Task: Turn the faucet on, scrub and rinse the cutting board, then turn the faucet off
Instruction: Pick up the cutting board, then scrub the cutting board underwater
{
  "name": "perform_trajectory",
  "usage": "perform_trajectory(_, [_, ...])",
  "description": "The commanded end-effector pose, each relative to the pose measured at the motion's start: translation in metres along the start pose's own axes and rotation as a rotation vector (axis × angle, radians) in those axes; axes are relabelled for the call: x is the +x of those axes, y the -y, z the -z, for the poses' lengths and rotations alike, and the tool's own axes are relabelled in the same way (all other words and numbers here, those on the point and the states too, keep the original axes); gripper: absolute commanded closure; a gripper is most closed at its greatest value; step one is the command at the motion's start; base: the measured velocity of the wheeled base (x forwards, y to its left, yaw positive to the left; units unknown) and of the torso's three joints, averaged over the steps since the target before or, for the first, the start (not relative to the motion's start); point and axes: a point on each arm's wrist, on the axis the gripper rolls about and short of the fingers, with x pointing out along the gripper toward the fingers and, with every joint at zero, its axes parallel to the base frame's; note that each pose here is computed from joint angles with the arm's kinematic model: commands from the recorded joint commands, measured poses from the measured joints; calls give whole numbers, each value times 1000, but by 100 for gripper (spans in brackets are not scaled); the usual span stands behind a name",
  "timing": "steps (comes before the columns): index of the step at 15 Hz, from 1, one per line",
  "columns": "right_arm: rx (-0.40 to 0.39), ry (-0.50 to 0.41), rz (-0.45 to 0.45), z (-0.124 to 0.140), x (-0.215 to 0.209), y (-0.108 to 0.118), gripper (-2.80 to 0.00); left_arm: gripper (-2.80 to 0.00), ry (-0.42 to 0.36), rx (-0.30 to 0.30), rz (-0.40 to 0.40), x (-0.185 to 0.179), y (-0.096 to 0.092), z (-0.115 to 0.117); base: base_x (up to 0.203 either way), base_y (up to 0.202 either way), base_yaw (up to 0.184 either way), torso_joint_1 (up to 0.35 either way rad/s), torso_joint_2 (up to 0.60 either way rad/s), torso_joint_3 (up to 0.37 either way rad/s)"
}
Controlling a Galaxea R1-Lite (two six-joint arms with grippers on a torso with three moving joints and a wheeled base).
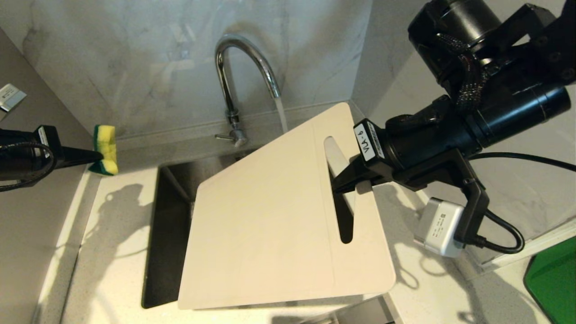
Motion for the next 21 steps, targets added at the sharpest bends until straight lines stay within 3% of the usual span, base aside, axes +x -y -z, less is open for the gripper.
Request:
perform_trajectory(1, [-8,26,-13,11,19,-6,0,0,-2,-3,1,1,0,0,0,0,0,0,0,0])
perform_trajectory(5, [32,24,-49,20,28,-23,0,0,-5,-4,0,1,-1,0,0,0,0,0,0,0])
perform_trajectory(11, [24,-64,-45,41,41,-38,0,0,-15,-4,6,3,1,2,0,0,0,0,0,0])
perform_trajectory(17, [61,-138,-76,59,43,-67,0,0,-23,-5,8,5,1,4,0,0,0,0,0,0])
perform_trajectory(21, [52,-157,-69,64,49,-71,0,0,-26,-5,8,5,1,5,0,0,0,0,0,0])
